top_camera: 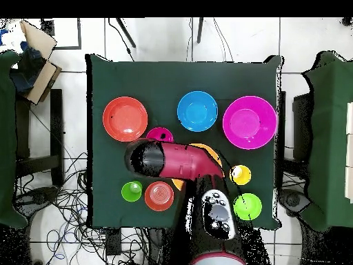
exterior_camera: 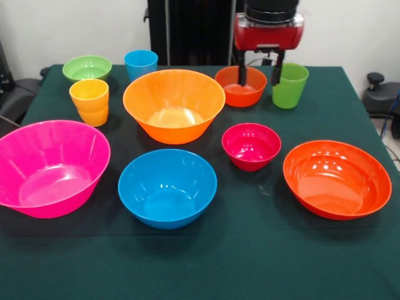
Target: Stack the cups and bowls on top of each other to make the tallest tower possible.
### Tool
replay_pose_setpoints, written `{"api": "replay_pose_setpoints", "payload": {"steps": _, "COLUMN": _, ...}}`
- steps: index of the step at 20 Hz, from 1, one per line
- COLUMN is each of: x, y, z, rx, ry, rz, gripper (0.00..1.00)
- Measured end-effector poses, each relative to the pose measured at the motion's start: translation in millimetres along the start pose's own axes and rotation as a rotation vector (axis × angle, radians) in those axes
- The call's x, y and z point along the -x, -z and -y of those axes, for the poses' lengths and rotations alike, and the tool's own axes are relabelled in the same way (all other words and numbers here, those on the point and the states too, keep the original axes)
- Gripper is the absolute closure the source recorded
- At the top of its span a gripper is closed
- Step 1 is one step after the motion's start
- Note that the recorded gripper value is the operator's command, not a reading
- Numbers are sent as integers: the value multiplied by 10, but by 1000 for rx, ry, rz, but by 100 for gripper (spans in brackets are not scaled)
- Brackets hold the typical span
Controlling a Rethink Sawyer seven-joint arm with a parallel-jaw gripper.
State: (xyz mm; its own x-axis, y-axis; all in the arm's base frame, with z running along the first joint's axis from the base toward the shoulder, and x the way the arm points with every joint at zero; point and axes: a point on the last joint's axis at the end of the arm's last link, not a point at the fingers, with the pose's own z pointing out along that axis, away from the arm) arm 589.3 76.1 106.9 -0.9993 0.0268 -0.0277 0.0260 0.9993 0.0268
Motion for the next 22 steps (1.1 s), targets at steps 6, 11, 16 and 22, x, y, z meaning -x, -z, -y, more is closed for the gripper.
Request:
{"api": "replay_pose_setpoints", "payload": {"steps": 6, "x": -84, "y": 67, "z": 486, "rx": 21, "ry": -87, "rz": -12, "gripper": 0}}
{"api": "replay_pose_setpoints", "payload": {"steps": 11, "x": -151, "y": 66, "z": 668, "rx": 18, "ry": -111, "rz": -7, "gripper": 0}}
{"api": "replay_pose_setpoints", "payload": {"steps": 16, "x": -202, "y": 59, "z": 657, "rx": 15, "ry": -100, "rz": -3, "gripper": 0}}
{"api": "replay_pose_setpoints", "payload": {"steps": 22, "x": -260, "y": 36, "z": 587, "rx": 22, "ry": -89, "rz": -14, "gripper": 0}}
